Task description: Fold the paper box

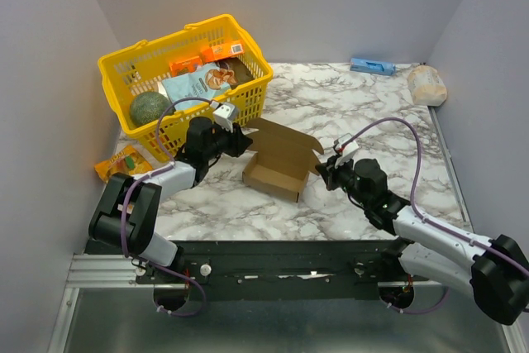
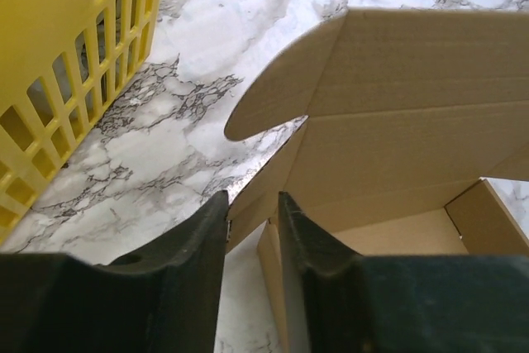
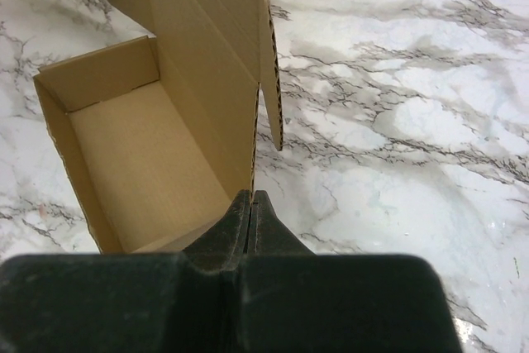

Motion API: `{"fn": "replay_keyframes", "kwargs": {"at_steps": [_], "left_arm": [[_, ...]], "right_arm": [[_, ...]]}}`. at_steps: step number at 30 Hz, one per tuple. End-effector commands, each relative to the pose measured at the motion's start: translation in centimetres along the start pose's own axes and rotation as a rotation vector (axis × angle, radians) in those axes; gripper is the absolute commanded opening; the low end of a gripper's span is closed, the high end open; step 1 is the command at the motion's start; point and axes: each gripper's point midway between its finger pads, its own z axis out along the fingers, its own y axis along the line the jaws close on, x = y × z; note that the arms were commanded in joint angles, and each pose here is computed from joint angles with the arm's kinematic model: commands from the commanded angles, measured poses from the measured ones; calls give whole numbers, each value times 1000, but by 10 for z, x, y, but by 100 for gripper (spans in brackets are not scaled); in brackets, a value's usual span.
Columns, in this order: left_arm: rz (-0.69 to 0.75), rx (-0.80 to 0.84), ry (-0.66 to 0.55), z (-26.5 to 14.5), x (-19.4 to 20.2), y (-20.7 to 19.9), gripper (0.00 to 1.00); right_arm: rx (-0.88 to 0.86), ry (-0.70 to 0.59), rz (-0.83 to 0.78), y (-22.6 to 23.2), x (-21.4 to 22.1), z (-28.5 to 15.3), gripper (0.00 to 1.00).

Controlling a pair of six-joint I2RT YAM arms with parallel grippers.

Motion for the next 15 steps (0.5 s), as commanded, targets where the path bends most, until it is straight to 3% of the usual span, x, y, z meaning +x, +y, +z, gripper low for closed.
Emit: {"fn": "replay_keyframes", "kwargs": {"at_steps": [1,15], "left_arm": [[3,41,-29,-4,-5,-8,29],[42,29,-9,5,-1,-35,5]], "right_arm": [[4,-7,-21,0,-6,3,1],[85,-9,-22,-12,-26,12,1]]}}
